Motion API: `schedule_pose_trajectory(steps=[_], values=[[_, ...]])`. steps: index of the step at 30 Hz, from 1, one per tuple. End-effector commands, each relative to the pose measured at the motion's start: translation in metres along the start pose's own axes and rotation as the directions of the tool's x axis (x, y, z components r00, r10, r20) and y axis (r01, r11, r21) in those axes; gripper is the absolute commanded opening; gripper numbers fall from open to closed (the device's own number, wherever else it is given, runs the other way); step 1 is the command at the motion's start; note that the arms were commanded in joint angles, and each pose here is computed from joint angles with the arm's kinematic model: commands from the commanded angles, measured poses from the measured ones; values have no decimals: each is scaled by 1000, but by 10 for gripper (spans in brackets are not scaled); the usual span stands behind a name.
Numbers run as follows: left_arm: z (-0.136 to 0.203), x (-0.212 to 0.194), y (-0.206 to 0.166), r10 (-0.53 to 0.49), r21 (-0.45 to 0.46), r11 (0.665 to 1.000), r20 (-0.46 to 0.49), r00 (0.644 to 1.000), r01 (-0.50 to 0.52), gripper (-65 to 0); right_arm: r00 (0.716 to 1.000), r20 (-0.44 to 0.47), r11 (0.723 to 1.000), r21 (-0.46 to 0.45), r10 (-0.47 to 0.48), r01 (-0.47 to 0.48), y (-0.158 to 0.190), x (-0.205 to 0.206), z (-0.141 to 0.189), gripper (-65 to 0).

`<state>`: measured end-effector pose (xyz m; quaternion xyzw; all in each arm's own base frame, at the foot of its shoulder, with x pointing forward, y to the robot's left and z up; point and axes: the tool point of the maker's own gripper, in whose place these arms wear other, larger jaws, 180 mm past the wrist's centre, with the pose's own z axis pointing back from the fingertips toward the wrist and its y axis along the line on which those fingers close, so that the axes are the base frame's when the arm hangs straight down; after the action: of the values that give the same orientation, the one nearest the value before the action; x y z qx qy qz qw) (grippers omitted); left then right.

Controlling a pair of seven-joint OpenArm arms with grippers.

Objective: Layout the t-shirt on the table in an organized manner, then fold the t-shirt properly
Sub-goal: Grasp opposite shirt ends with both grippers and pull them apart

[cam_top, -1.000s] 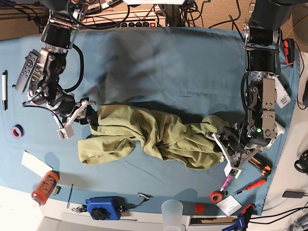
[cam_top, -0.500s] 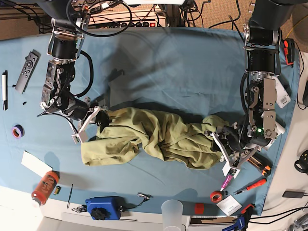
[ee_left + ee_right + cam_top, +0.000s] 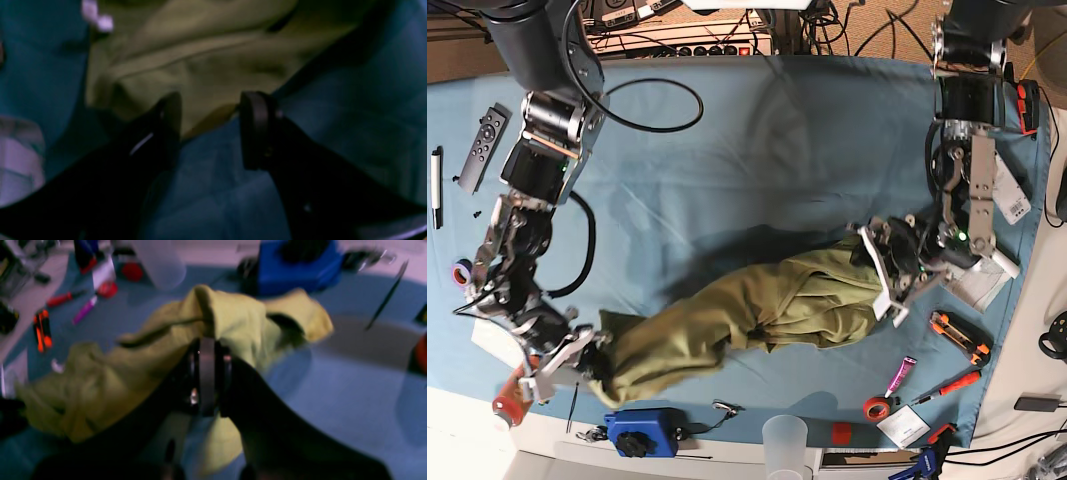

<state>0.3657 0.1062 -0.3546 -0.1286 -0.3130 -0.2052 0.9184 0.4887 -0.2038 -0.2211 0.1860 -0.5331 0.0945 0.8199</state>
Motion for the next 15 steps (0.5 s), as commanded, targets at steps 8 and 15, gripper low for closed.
schedule_pose_trajectory(steps=[8, 15], values=[[1, 4, -1, 6, 7, 1000, 91, 996, -7, -358, 996, 83, 1000, 12, 16, -17, 2, 33, 5, -650], [-2, 36, -11, -21, 25, 1000, 251, 968, 15, -358, 999, 53, 1000, 17, 6, -7, 3, 22, 5, -650]])
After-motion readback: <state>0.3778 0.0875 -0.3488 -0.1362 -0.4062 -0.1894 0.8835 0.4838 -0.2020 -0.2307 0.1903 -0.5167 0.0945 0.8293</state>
